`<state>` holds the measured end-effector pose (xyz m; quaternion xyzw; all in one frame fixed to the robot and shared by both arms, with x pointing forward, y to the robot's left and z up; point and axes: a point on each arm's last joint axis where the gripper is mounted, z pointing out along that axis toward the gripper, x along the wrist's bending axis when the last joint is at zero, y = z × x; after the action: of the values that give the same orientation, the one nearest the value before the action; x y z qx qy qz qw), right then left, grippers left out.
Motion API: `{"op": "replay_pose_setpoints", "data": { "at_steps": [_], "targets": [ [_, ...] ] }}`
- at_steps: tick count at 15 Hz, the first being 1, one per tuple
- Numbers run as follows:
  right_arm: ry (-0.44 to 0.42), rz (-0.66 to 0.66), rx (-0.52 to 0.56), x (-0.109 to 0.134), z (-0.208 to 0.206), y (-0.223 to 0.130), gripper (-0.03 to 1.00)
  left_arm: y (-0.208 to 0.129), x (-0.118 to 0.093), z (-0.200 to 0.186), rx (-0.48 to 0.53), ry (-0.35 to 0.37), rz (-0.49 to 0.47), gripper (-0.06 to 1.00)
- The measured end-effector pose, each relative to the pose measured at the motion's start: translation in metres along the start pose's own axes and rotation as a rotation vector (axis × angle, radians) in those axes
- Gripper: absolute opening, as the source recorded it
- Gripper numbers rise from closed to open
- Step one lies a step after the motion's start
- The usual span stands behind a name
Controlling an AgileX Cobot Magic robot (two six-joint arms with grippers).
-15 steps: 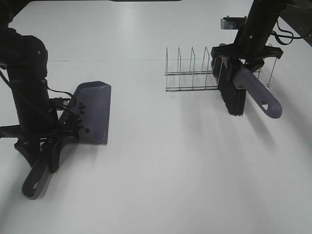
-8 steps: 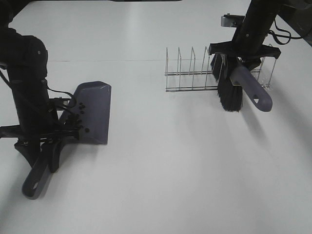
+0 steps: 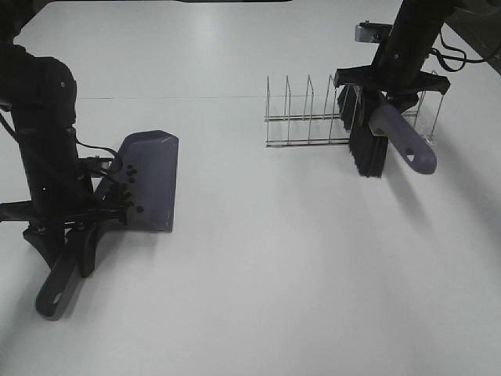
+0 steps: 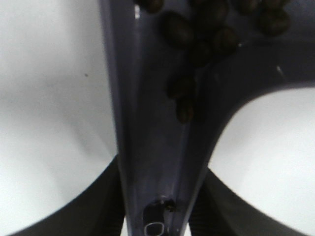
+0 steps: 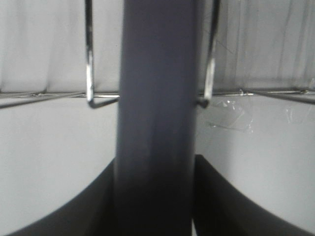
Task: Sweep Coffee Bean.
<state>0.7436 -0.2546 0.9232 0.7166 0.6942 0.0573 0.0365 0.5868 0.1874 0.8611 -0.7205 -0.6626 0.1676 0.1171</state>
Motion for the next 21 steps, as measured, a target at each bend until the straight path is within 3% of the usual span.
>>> {"op": "replay_pose_setpoints", "data": {
  "at_steps": [2,4,10,12,14,15,16,21],
  "targets": [
    [-0.003,-0.015,-0.023,-0.002,-0.004,0.004,0.63,0.000,0.000,0.000,0.000,0.000,0.000,0.31],
    [0.004,-0.016,-0.094,-0.001,-0.020,0.015,0.75,0.000,0.000,0.000,-0.003,-0.003,-0.001,0.31],
    [0.017,-0.034,-0.186,0.001,-0.057,0.020,0.77,0.000,0.000,0.000,-0.003,-0.005,-0.001,0.31],
    [0.022,-0.043,-0.225,0.001,-0.084,0.016,0.77,0.000,-0.002,0.000,-0.005,-0.020,-0.007,0.42],
    [0.021,-0.063,-0.244,0.000,-0.105,0.008,0.77,0.000,-0.006,-0.002,-0.013,-0.053,-0.012,0.62],
    [0.019,-0.080,-0.256,0.000,-0.123,-0.001,0.77,0.000,-0.007,-0.008,-0.058,-0.052,-0.004,0.73],
    [0.019,-0.087,-0.265,-0.001,-0.133,-0.006,0.77,0.002,-0.006,-0.012,-0.109,-0.041,0.009,0.75],
    [0.013,-0.131,-0.267,-0.006,-0.186,-0.059,0.77,-0.021,-0.009,-0.075,-0.357,-0.036,0.070,0.77]
  ]
}}
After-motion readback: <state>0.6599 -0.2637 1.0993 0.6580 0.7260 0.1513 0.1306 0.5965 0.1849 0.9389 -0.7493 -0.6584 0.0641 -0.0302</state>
